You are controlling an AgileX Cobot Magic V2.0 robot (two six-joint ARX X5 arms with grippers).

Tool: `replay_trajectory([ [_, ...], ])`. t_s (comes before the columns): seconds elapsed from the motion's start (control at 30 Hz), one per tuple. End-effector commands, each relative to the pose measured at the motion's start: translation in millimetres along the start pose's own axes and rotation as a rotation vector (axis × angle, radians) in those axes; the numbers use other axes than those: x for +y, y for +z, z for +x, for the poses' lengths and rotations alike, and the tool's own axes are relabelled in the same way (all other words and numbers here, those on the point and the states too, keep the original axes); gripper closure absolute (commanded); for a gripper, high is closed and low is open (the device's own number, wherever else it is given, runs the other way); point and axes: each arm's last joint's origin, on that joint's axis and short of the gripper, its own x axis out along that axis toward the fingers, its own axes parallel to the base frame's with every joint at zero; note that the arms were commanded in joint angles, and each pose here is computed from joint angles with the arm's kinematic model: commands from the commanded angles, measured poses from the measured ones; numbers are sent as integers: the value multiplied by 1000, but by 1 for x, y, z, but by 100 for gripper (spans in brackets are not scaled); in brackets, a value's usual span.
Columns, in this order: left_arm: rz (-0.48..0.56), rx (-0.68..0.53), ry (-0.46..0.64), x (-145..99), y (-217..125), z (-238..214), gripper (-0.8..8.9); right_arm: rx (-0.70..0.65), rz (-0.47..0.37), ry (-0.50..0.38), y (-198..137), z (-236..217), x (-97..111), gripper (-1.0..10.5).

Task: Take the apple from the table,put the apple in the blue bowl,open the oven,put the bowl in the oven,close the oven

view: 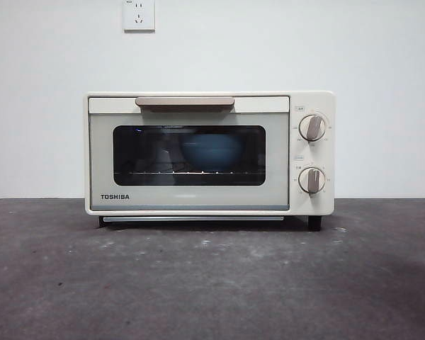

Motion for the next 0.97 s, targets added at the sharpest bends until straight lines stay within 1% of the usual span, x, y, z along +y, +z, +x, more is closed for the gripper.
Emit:
replay_trajectory([
  [0.03, -9, 25, 5, 1, -8, 2, 806, -29, -3, -3, 2, 0, 0, 943],
  [0.3, -9, 25, 4, 1, -8, 2, 806, -67, -6, -1, 6, 0, 0, 943],
  [0.97, -9, 25, 5, 1, -8, 2, 806, -68, -6, -1, 6, 0, 0, 943],
])
